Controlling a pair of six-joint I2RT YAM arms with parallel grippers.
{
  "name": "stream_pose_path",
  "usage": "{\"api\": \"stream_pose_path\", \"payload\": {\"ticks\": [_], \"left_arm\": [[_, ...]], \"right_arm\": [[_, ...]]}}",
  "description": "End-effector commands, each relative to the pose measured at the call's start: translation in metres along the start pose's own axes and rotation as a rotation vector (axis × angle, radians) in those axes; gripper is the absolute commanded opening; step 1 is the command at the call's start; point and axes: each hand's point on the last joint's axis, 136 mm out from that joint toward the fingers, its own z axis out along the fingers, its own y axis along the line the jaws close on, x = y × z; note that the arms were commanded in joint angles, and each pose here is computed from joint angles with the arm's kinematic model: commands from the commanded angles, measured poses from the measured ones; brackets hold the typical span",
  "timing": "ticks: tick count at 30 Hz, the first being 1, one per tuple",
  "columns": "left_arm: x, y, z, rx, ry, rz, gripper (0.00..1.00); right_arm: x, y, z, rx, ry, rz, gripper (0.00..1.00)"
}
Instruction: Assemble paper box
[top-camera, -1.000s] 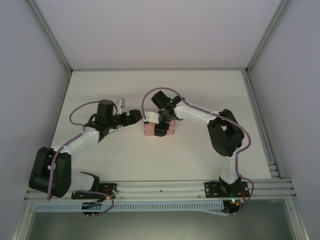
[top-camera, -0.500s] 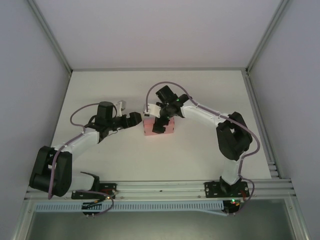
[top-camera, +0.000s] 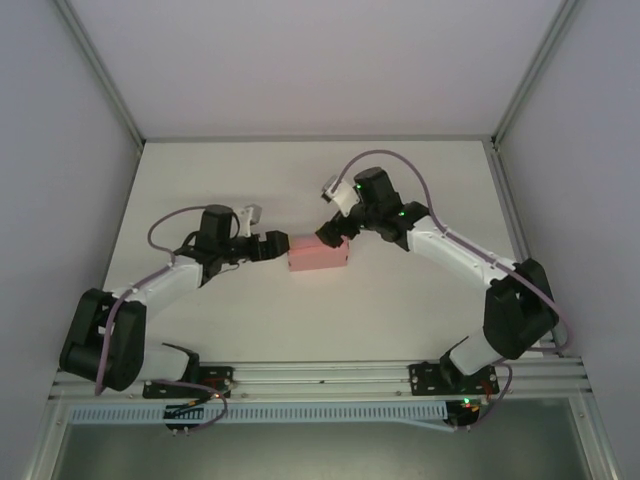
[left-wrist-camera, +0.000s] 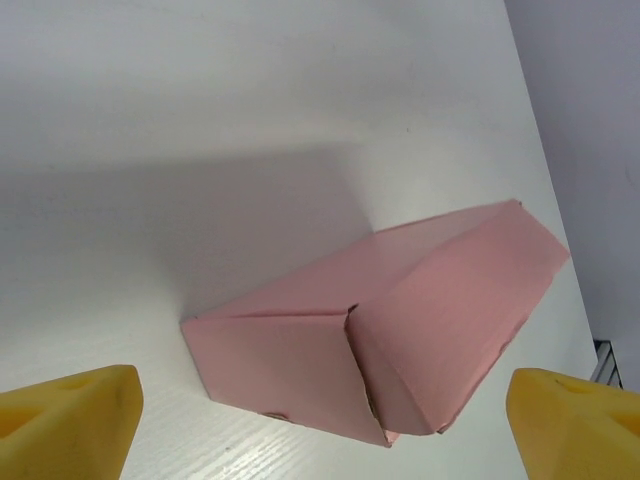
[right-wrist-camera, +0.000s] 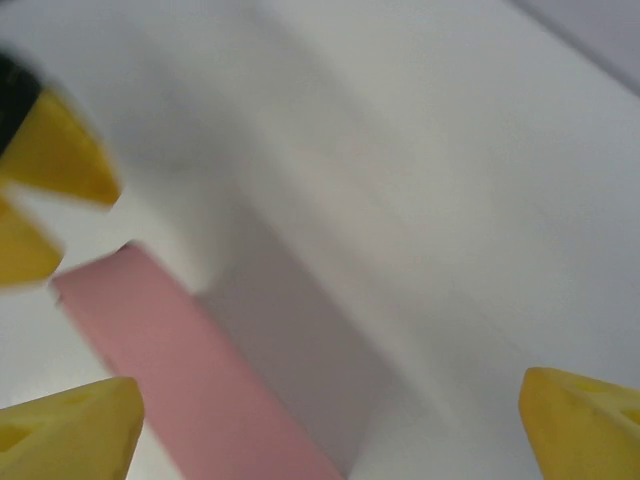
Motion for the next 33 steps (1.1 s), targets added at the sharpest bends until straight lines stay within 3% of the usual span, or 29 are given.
{"api": "stream_pose_path", "payload": {"ticks": [1, 7, 13, 15, 18, 20, 24, 27, 33], "left_arm": [[0.003, -0.005, 0.007, 0.026, 0.032, 0.041, 0.9], [0.013, 0.003, 0.017, 0.017, 0.069, 0.027, 0.79], [0.025, 0.012, 0.022, 0.014, 0.088, 0.008, 0.73], [0.031, 0.015, 0.024, 0.011, 0.099, 0.002, 0.66], [0.038, 0.023, 0.027, 0.002, 0.109, -0.018, 0.6], [0.043, 0.029, 0.029, -0.009, 0.118, -0.028, 0.51], [0.052, 0.036, 0.03, -0.019, 0.129, -0.049, 0.44], [0.054, 0.041, 0.03, -0.033, 0.128, -0.056, 0.41], [0.054, 0.046, 0.031, -0.062, 0.129, -0.062, 0.24]], "right_arm": [[0.01, -0.029, -0.001, 0.109, -0.032, 0.328, 0.92], [0.055, -0.035, 0.011, 0.135, 0.028, 0.417, 0.79], [0.089, -0.014, 0.027, 0.032, -0.029, 0.411, 0.69], [0.103, -0.01, 0.034, 0.017, -0.046, 0.412, 0.67], [0.122, -0.005, 0.044, -0.016, -0.06, 0.428, 0.55], [0.132, 0.001, 0.051, -0.052, -0.053, 0.476, 0.42], [0.14, 0.021, 0.053, -0.165, -0.111, 0.501, 0.32], [0.155, 0.022, 0.053, -0.152, -0.122, 0.518, 0.2], [0.185, 0.026, 0.059, -0.138, -0.116, 0.5, 0.08]]}}
